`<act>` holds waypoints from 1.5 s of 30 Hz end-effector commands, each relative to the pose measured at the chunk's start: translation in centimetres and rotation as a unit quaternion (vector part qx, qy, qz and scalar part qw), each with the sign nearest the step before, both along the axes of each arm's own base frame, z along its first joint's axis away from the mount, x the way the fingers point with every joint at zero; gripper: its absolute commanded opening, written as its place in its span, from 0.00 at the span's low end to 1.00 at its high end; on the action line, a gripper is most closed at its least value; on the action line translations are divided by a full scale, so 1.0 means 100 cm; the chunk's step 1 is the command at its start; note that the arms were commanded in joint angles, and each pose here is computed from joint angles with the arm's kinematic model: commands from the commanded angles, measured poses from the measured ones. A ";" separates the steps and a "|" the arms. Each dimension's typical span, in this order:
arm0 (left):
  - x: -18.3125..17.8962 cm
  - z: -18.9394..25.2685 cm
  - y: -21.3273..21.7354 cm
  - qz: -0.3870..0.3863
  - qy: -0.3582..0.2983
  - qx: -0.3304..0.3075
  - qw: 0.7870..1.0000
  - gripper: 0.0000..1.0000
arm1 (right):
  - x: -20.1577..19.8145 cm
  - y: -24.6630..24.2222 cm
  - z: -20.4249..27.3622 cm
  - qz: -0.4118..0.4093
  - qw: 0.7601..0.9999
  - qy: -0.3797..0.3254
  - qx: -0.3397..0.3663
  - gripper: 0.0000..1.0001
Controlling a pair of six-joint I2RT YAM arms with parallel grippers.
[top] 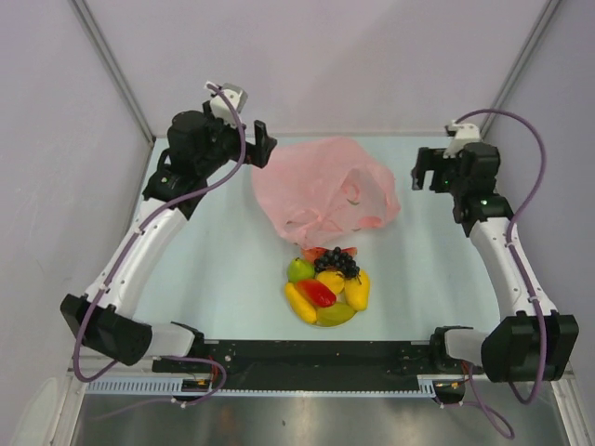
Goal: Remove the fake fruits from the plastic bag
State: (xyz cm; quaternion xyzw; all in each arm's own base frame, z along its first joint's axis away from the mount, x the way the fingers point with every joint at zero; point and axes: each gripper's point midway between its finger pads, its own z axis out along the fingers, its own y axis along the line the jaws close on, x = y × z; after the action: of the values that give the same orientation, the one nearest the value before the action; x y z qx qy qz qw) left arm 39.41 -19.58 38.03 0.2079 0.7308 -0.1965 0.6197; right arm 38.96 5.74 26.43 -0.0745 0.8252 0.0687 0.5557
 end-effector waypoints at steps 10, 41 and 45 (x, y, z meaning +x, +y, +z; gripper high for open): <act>-0.049 -0.135 0.091 0.124 0.168 0.067 0.976 0.95 | -0.030 -0.089 -0.061 -0.188 0.969 0.144 0.072 1.00; 0.057 -0.190 0.075 0.174 0.286 0.016 0.942 0.27 | -0.047 -0.081 -0.069 -0.166 0.967 0.161 0.111 1.00; 0.031 -0.166 0.118 0.220 0.242 0.038 0.944 0.78 | -0.059 -0.091 -0.082 -0.193 0.959 0.188 0.088 1.00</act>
State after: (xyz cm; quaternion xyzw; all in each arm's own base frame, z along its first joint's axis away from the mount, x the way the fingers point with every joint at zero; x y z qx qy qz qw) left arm 44.63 -12.83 15.76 0.0378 0.9162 -0.1442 0.3720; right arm 34.49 -2.23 18.59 0.1365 0.8981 0.0783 0.4107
